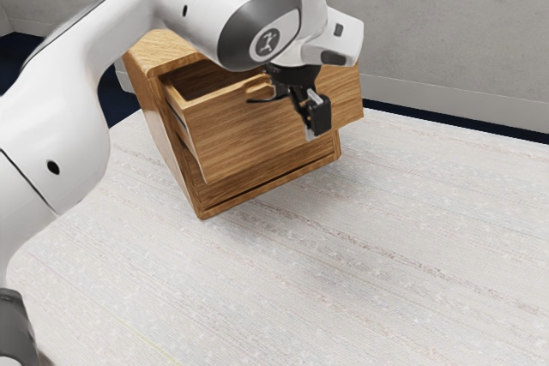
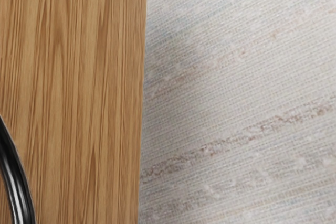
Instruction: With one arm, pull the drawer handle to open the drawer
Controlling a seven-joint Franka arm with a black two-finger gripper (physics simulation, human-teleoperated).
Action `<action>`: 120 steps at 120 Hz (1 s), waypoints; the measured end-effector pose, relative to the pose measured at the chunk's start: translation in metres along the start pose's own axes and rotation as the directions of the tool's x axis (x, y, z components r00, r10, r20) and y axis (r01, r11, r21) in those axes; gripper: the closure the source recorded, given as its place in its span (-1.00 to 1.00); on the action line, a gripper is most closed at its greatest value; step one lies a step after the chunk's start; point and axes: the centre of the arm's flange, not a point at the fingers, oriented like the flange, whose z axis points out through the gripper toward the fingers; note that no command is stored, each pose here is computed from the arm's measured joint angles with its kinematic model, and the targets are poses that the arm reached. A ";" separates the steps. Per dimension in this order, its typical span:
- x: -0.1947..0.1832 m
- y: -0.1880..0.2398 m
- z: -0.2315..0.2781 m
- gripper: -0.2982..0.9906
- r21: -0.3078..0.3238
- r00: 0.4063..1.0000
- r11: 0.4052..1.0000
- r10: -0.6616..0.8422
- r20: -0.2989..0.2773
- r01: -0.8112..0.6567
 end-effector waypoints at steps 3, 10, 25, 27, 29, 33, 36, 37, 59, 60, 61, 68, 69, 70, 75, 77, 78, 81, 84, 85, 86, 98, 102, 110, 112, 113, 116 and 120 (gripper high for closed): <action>0.000 0.002 0.000 -0.54 -0.001 1.000 1.000 0.002 0.001 -0.002; -0.001 0.006 -0.003 -0.53 -0.001 1.000 1.000 0.005 -0.001 -0.005; -0.005 0.007 -0.009 -0.53 -0.002 1.000 1.000 0.001 -0.002 -0.001; -0.006 0.008 -0.009 -0.53 -0.003 1.000 1.000 0.001 -0.001 -0.001; -0.007 0.008 -0.009 -0.53 -0.003 1.000 1.000 0.001 -0.001 -0.001; -0.007 0.009 -0.011 -0.53 -0.004 1.000 1.000 0.001 -0.001 -0.001; -0.008 0.011 -0.010 -0.53 -0.005 1.000 1.000 0.002 0.001 -0.002; -0.008 0.011 -0.010 -0.53 -0.005 1.000 1.000 0.002 0.002 -0.002; -0.007 0.019 -0.004 -0.54 -0.010 1.000 1.000 0.005 0.014 -0.005; -0.007 0.019 -0.004 -0.54 -0.010 1.000 1.000 0.005 0.014 -0.005; -0.007 0.019 -0.004 -0.54 -0.010 1.000 1.000 0.004 0.013 -0.004; -0.008 0.020 -0.008 -0.50 -0.010 1.000 1.000 0.003 0.008 -0.003; -0.008 0.021 -0.008 -0.49 -0.010 1.000 1.000 0.003 0.008 -0.003; -0.008 0.021 -0.009 -0.49 -0.010 1.000 1.000 0.003 0.007 -0.003; -0.007 0.024 -0.011 -0.48 -0.009 1.000 1.000 0.004 0.004 -0.004; -0.007 0.025 -0.012 -0.48 -0.009 1.000 1.000 0.005 0.002 -0.005; -0.007 0.025 -0.012 -0.48 -0.009 1.000 1.000 0.006 0.001 -0.006; -0.006 0.027 -0.013 -0.48 -0.009 1.000 1.000 0.008 -0.001 -0.008; -0.005 0.030 -0.014 -0.48 -0.009 1.000 1.000 0.010 -0.004 -0.010; -0.005 0.030 -0.014 -0.48 -0.008 1.000 1.000 0.011 -0.005 -0.011; -0.004 0.031 -0.014 -0.48 -0.008 1.000 1.000 0.011 -0.005 -0.011; -0.002 0.037 -0.017 -0.50 -0.007 1.000 1.000 0.015 -0.013 -0.015; -0.001 0.040 -0.017 -0.51 -0.007 1.000 1.000 0.017 -0.014 -0.017; 0.000 0.044 -0.018 -0.53 -0.007 1.000 1.000 0.019 -0.015 -0.019; 0.000 0.045 -0.017 -0.54 -0.008 1.000 1.000 0.020 -0.014 -0.020; 0.000 0.046 -0.017 -0.54 -0.008 1.000 1.000 0.020 -0.014 -0.020; 0.000 0.048 -0.017 -0.54 -0.009 1.000 1.000 0.022 -0.013 -0.022; 0.000 0.050 -0.019 -0.54 -0.009 1.000 1.000 0.022 -0.014 -0.023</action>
